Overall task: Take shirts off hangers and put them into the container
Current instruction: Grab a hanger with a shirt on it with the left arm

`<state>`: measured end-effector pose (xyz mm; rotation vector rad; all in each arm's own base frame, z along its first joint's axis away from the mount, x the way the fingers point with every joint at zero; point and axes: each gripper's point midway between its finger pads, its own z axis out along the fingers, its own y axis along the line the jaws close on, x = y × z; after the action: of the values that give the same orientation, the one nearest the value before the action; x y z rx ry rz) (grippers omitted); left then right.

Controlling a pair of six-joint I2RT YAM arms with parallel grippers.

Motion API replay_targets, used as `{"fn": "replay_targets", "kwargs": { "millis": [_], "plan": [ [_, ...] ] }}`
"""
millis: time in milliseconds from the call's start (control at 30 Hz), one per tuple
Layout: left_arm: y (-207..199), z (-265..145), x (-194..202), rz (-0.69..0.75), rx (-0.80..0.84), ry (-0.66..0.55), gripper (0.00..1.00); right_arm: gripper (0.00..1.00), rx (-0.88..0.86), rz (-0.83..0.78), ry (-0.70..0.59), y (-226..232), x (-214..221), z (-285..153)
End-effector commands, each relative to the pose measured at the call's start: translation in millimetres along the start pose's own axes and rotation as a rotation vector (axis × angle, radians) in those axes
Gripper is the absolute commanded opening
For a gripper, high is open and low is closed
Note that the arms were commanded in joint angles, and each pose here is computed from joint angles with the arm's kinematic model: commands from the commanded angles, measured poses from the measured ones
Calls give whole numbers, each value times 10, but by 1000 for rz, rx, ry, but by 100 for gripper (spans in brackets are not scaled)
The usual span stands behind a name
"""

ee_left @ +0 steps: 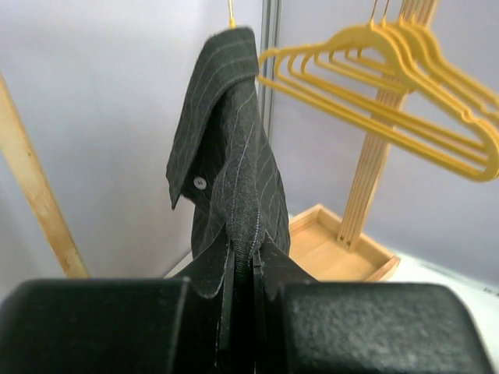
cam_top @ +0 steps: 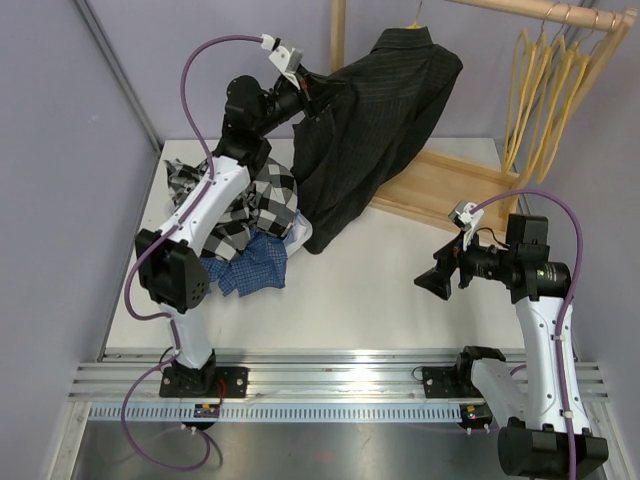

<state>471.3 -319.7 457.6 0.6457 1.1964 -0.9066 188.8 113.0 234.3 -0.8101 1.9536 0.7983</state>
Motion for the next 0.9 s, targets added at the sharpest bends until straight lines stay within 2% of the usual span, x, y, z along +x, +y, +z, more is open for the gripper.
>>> {"fn": "replay_targets", "kwargs": {
  "millis": [0,433,867],
  "plan": [
    [-354,-153,-1003,76,51,-248,0,99,17,-23,-24,-32,-58,-11],
    [-498,-139,-1111,40,79,-335,0,99,23,-17,-23,-46,-54,-16],
    [-752,-29,-1387,92,127,-494,0,100,25,-15,-25,-51,-57,-18]
  ]
}}
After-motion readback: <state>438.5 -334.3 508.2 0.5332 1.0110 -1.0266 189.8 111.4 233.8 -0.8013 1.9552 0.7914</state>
